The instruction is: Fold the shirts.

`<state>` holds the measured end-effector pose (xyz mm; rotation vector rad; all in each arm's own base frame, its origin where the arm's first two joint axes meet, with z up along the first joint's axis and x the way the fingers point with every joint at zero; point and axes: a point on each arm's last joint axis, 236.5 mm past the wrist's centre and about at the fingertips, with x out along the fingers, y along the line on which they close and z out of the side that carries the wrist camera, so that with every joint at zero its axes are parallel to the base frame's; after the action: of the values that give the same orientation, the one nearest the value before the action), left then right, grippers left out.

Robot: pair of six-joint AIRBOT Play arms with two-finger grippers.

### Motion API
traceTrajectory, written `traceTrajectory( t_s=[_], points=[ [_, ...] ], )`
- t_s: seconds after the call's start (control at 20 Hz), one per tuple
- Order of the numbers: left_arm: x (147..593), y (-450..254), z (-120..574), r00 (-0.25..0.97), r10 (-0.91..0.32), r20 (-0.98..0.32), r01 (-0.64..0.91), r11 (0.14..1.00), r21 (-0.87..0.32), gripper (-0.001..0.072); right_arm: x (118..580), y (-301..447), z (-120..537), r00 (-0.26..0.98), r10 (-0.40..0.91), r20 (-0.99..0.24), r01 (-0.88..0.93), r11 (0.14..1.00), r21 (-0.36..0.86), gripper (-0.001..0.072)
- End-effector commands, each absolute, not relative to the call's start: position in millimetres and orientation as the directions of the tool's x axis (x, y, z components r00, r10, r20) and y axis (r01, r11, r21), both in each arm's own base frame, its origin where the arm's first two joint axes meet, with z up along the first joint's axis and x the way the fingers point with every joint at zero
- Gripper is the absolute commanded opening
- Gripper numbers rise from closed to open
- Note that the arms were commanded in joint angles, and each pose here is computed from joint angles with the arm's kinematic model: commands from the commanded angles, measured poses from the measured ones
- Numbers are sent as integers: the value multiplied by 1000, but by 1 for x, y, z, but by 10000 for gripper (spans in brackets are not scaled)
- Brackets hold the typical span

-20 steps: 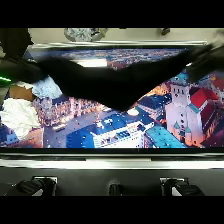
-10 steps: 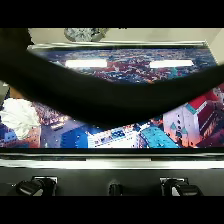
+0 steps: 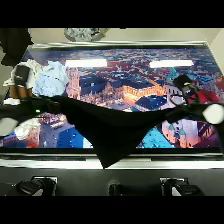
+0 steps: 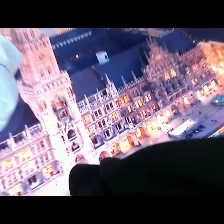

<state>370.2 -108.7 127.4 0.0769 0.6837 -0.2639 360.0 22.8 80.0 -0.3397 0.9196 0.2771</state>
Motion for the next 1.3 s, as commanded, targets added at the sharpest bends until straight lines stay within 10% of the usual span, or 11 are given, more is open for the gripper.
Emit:
traceTrajectory(
  t_s=[0.0,0.25,0.4,0.55,0.75,1.2,1.25],
  points=[
    [408,-121,73,758,-225,-612,266,964,-24,28,441,26,42,735,101,-671,-158,987,-24,44],
    [427,-127,10,684,-203,-701,164,979,-123,28,450,54,-36,623,215,-752,1,961,275,59],
    [426,-126,-2,661,-196,-724,144,981,-133,29,435,60,-40,558,252,-790,-93,966,242,704],
    [418,-119,-7,628,-179,-757,132,984,-123,29,416,51,21,475,331,-816,-374,915,154,688],
    [393,-110,-28,519,-146,-842,118,988,-98,29,330,32,69,156,517,-842,-430,803,413,687],
    [387,-102,-33,495,-109,-862,130,990,-50,38,180,160,-72,-166,649,-743,-136,731,669,703],
    [387,-101,-33,495,-106,-862,132,990,-46,186,180,168,-72,-160,660,-734,-130,723,678,703]
  ],
)
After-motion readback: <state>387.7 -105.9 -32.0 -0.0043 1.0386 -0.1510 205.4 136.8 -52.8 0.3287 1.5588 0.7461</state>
